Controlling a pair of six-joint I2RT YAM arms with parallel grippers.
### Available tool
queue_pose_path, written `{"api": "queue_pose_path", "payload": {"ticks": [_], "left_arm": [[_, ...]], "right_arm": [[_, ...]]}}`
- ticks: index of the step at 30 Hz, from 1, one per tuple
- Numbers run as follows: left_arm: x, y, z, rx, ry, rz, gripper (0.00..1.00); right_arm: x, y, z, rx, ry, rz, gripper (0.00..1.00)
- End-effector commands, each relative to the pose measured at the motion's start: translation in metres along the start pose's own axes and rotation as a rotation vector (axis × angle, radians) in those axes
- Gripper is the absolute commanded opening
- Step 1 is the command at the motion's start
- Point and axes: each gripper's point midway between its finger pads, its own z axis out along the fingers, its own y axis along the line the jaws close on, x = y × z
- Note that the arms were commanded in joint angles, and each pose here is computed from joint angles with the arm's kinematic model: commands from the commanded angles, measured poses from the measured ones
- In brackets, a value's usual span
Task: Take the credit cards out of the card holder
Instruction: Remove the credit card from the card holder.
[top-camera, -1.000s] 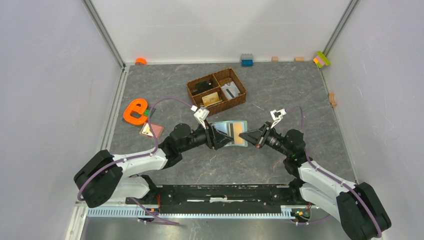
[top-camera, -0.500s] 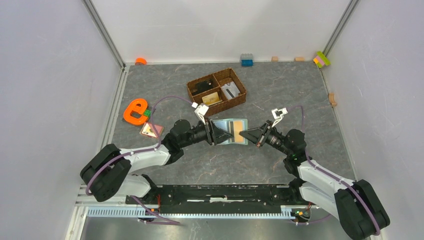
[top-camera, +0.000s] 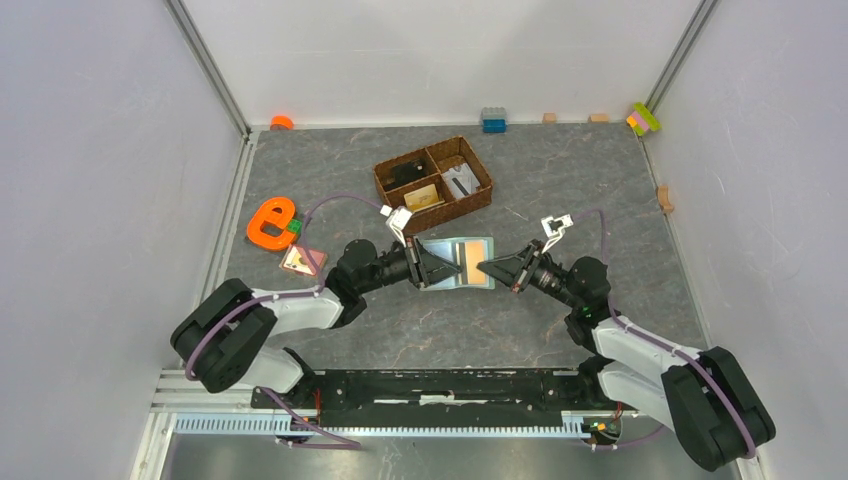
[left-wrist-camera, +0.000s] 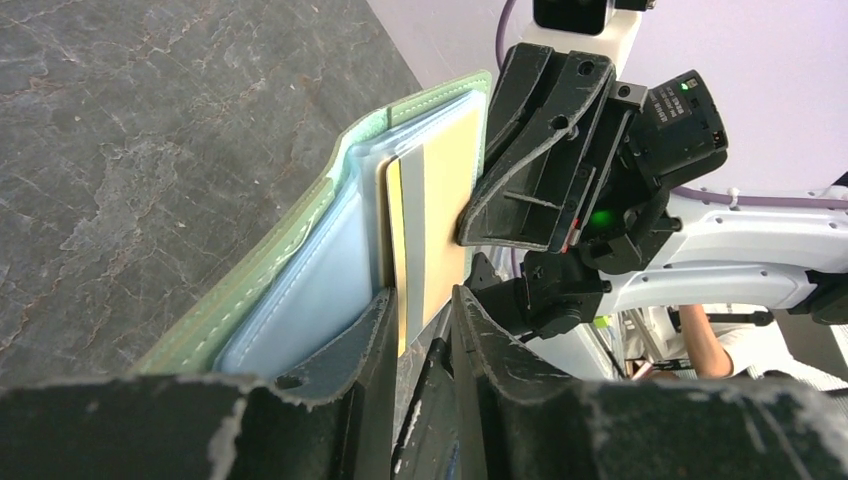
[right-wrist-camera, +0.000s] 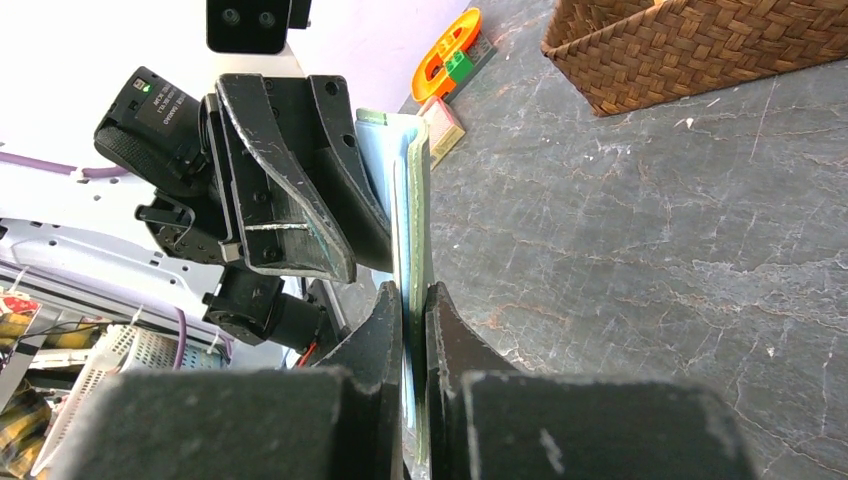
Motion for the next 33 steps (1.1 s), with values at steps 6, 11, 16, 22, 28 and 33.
{"api": "queue_pose_path", "payload": {"ticks": [6, 11, 16, 22, 28, 33], "left_arm": [[-0.009, -0.084, -0.005, 0.367, 0.014, 0.041, 0.31], [-0.009, -0.094, -0.009, 0.424, 0.015, 0.041, 0.23], [-0.009, -0.092, -0.007, 0.417, 0.020, 0.036, 0.19], [-0.010, -0.092, -0.008, 0.415, 0.010, 0.043, 0.12], [-0.012, -0.084, -0.008, 0.360, -0.004, 0.052, 0.09], [-0.016, -0.080, -0.010, 0.340, -0.019, 0.051, 0.10]], "right_arm": [[0.007, 0.028, 0.007, -0.130, 0.063, -0.009, 0.00], [0.010, 0.029, 0.008, -0.135, 0.074, 0.001, 0.01], [0.012, 0.029, 0.009, -0.138, 0.087, 0.006, 0.02], [0.014, 0.030, 0.011, -0.146, 0.100, 0.008, 0.02], [0.007, 0.031, 0.008, -0.131, 0.062, -0.020, 0.10], [0.001, 0.032, 0.004, -0.131, 0.032, -0.026, 0.10]]}}
